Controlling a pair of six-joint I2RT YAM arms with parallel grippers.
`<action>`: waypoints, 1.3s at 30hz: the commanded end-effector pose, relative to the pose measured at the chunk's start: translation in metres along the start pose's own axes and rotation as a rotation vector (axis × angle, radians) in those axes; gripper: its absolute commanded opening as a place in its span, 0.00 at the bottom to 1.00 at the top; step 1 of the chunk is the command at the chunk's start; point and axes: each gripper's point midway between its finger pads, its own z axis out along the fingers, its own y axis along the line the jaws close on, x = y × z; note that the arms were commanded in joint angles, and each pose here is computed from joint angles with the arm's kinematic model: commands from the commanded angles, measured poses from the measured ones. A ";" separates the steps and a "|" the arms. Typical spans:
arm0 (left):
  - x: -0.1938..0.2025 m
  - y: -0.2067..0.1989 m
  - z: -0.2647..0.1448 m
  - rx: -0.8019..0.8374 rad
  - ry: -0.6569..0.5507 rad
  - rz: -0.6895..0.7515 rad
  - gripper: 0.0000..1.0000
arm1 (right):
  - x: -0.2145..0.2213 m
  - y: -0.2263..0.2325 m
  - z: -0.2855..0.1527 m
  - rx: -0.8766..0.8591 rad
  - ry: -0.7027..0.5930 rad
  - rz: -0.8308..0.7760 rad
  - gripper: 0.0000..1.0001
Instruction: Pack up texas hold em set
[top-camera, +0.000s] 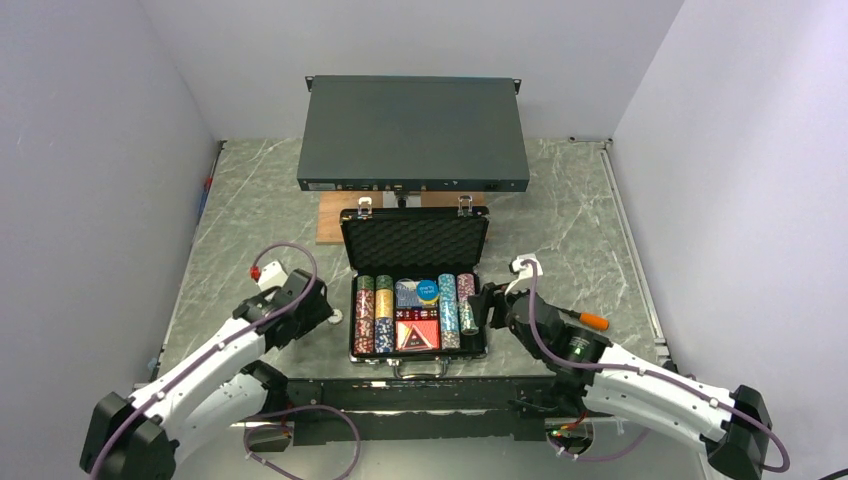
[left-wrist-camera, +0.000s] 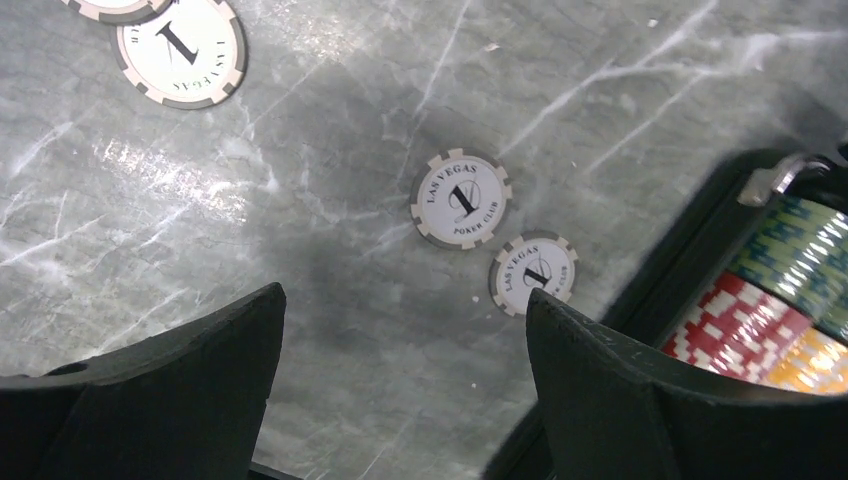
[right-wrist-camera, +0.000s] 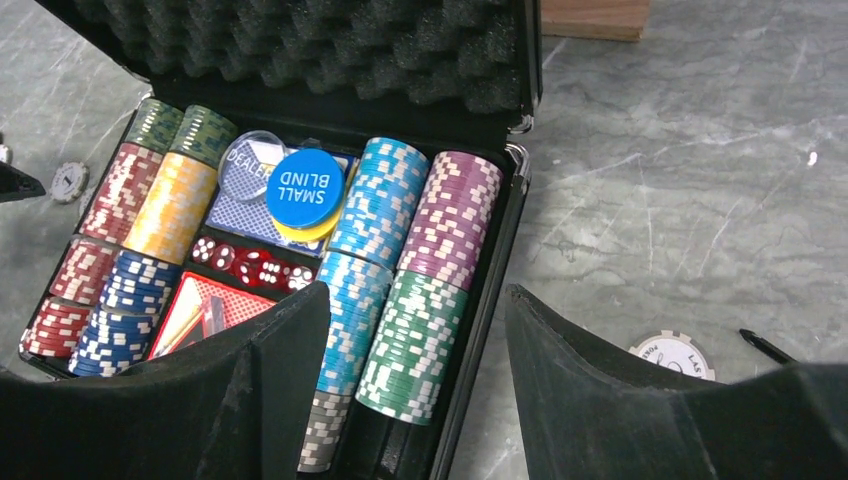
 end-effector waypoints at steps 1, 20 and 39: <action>-0.015 -0.016 0.000 0.009 0.023 -0.026 0.92 | -0.012 -0.007 0.000 0.031 -0.072 0.026 0.67; -0.076 0.044 0.036 -0.170 0.088 -0.288 0.96 | -0.015 -0.005 -0.005 -0.015 -0.116 0.044 0.67; -0.096 0.091 0.058 -0.267 0.077 -0.431 0.85 | -0.017 -0.006 -0.006 -0.010 -0.126 0.049 0.67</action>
